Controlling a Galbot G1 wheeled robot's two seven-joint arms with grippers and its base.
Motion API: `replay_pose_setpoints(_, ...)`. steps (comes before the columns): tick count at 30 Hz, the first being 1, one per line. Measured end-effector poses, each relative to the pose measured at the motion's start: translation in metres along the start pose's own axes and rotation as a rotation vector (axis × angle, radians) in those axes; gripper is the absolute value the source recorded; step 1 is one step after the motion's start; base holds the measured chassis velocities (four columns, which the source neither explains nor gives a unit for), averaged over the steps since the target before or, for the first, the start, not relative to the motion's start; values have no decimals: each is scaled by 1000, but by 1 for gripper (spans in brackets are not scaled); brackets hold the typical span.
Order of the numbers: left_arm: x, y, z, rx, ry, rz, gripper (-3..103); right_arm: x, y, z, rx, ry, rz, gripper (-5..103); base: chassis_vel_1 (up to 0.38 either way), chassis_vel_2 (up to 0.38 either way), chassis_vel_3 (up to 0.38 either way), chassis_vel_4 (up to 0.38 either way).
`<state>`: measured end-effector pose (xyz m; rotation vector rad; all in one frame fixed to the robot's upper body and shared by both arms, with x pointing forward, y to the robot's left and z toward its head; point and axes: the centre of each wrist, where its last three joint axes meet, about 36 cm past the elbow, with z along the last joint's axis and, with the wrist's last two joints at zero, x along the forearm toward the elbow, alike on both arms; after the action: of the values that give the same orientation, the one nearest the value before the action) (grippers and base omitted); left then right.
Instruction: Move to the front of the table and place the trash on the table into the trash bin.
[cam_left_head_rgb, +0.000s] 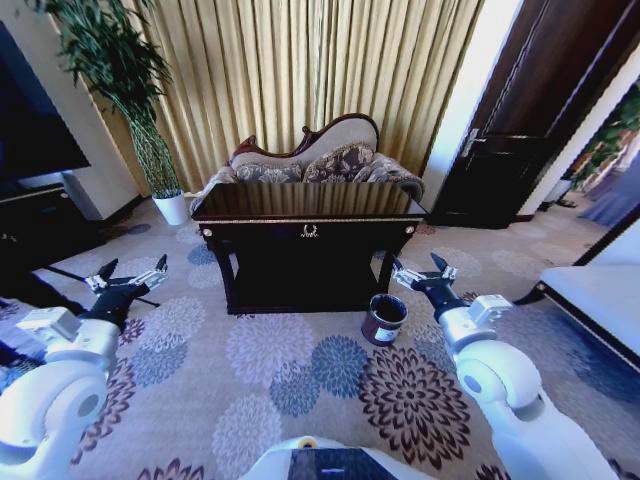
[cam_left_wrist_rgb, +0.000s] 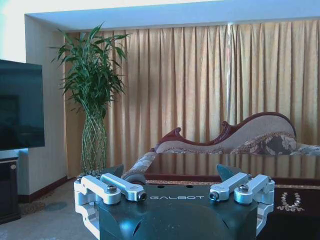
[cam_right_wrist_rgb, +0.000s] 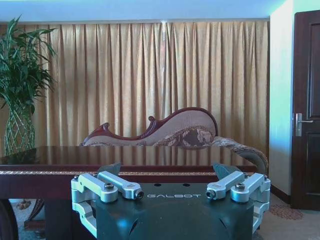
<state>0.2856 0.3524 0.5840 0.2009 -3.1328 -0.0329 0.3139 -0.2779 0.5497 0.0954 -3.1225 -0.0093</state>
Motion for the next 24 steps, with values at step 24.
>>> replay_pose_setpoints(24, 0, -2, 2, 15, 3, 3, 100, 1, 4, 7, 13, 10, -6, 100, 214, -202, -220, 202)
